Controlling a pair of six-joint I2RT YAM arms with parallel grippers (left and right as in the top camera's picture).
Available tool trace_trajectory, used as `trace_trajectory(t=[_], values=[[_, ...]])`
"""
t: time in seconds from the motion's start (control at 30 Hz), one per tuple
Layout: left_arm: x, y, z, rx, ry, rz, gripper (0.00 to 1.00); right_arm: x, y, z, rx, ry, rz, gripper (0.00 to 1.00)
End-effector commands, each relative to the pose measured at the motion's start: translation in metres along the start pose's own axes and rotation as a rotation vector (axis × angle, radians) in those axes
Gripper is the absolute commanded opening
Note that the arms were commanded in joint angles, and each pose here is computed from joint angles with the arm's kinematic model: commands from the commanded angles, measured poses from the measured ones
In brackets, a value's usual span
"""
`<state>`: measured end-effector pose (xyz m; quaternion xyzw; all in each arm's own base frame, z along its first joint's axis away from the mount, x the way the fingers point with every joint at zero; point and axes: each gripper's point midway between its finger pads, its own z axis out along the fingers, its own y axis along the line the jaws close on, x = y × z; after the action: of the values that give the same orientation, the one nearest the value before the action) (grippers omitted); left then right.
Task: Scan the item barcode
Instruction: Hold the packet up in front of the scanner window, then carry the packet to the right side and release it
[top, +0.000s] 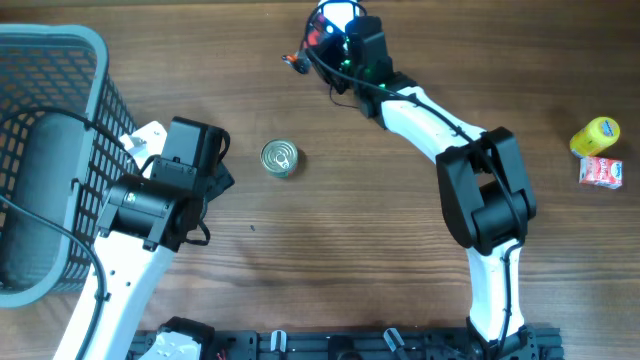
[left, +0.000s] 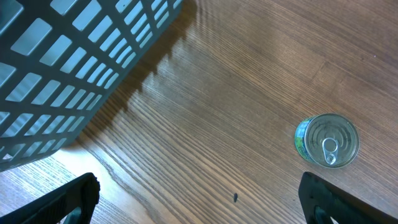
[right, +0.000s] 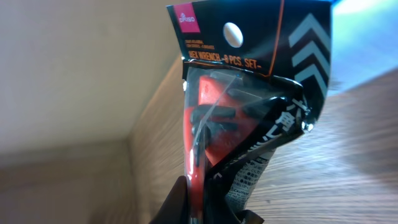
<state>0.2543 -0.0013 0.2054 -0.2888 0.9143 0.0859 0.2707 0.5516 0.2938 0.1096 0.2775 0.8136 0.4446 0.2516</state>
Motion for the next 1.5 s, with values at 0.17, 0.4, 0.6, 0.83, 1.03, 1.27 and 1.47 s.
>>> trace_trajectory(t=[0.17,0.4,0.6,0.83,1.03,1.27,1.47], values=[[-0.004,0.002,-0.001,-0.013,-0.02,-0.013,1.0,-0.025,0.008,-0.007,-0.032,-0.034,0.024,0.05],[-0.002,0.003,-0.001,-0.018,-0.014,-0.009,1.0,0.01,0.033,-0.01,-0.142,0.168,0.093,0.05],[-0.002,0.004,-0.001,-0.02,-0.013,-0.008,1.0,0.018,0.037,-0.012,-0.155,0.233,0.204,0.05],[0.0,0.006,-0.001,-0.029,-0.004,-0.001,1.0,0.017,0.039,-0.013,-0.162,0.244,0.246,0.04],[0.001,0.008,-0.001,-0.035,0.001,0.002,1.0,0.002,0.035,-0.011,-0.155,0.155,0.151,0.05],[0.003,0.009,-0.001,-0.041,0.006,0.006,1.0,-0.039,0.016,-0.013,-0.104,-0.013,-0.118,0.04],[0.002,0.009,-0.001,-0.04,0.005,0.005,1.0,-0.043,-0.002,0.007,-0.151,0.009,0.027,0.05]])
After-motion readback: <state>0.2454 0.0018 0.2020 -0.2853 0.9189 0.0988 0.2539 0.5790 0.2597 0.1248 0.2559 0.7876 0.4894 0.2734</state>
